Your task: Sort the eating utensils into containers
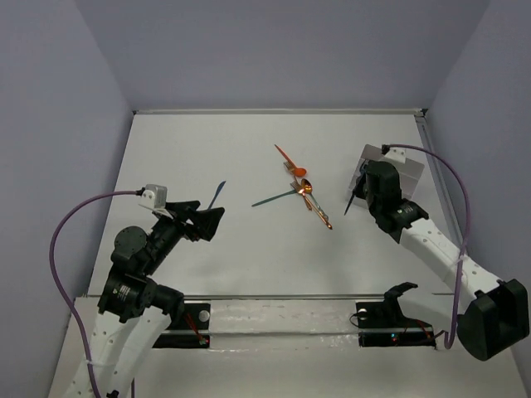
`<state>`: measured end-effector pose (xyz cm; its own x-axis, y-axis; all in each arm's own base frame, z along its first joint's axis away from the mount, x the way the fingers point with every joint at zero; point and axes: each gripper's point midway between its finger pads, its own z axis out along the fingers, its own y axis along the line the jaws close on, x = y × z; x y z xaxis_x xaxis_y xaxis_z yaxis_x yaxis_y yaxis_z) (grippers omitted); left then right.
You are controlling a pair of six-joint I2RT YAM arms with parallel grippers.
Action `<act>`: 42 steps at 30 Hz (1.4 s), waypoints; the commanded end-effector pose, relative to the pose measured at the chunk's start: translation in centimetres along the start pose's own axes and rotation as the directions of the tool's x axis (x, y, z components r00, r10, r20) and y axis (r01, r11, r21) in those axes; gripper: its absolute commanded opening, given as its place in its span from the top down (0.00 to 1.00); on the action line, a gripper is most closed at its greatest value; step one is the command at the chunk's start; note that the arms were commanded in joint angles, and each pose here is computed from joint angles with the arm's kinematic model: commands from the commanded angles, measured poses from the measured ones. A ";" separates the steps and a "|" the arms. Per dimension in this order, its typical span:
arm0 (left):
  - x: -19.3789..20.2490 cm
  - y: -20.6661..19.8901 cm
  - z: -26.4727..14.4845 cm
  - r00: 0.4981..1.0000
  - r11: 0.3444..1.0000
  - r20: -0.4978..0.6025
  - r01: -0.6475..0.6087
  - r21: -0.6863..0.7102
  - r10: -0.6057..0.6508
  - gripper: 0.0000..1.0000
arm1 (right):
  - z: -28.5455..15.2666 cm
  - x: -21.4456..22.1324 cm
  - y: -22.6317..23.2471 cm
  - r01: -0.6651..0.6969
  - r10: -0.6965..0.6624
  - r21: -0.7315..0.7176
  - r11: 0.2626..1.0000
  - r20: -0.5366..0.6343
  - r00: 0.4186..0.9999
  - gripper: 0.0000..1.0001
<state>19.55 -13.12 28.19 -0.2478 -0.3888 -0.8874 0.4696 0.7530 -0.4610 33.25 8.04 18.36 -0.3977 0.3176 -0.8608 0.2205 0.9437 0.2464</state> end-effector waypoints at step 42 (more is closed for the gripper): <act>-1.5 -0.8 0.6 1.000 1.000 0.025 -0.013 0.027 0.012 0.01 | 6.8 -4.6 -2.6 0.115 -0.225 0.274 0.955 0.416 0.881 0.75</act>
<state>20.13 -13.41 27.30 -0.2853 -0.3741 -0.8824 0.4565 0.7565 -0.4683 39.72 3.08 17.44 -0.0315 -0.0099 -0.9995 0.4064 0.9134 -0.0219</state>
